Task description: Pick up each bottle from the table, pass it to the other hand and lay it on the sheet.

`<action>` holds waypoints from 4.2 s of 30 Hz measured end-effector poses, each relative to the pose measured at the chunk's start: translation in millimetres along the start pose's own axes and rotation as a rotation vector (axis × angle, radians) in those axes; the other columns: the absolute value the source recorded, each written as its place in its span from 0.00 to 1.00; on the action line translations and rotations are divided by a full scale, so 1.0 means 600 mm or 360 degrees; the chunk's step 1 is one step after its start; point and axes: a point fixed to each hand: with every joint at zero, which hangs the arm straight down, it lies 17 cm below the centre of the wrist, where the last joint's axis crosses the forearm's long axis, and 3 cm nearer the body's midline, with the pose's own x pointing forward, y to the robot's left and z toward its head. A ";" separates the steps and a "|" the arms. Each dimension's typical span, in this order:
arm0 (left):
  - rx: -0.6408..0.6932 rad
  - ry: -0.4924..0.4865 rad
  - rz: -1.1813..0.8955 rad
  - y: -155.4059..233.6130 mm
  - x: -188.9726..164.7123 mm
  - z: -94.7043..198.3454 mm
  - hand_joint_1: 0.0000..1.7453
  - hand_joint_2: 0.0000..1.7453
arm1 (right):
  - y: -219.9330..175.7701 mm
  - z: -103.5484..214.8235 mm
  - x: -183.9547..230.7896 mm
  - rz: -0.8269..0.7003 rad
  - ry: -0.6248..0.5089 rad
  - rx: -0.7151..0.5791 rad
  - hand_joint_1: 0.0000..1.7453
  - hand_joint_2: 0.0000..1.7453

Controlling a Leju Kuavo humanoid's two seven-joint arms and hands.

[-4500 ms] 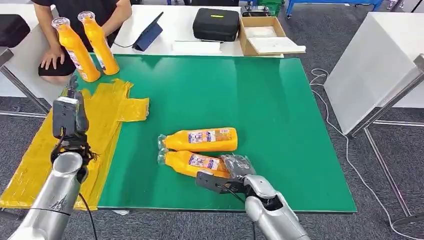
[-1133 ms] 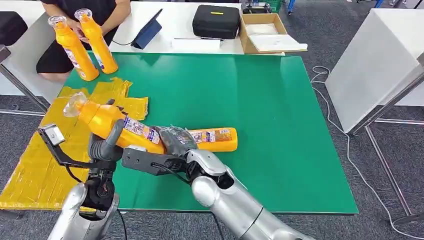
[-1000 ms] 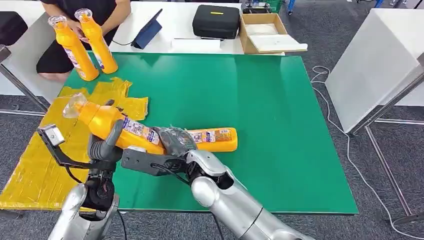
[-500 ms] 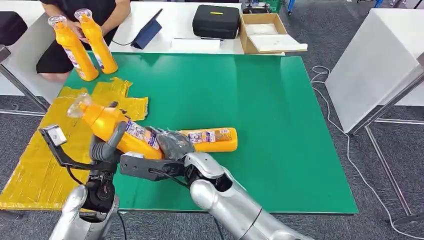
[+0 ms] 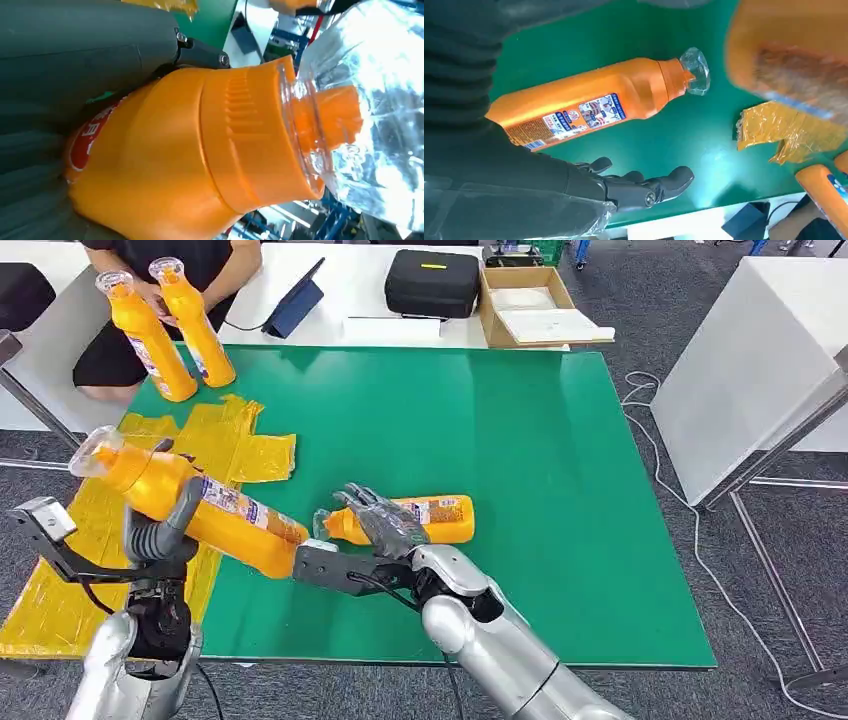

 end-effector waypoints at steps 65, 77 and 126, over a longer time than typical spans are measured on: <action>-0.0169 -0.0338 -0.3030 0.200 -0.116 -0.026 0.00 0.00 | -0.057 0.023 -0.102 0.0135 0.0111 -0.0138 0.00 0.00; -0.0072 -0.0271 -0.2629 0.183 -0.118 -0.049 0.00 0.00 | -0.082 0.037 -0.157 0.0207 0.0235 -0.0200 0.00 1.00; 0.0100 -0.0201 -0.0851 0.068 -0.030 -0.120 0.00 0.00 | -0.013 0.023 -0.312 0.0619 0.0597 0.0123 0.00 1.00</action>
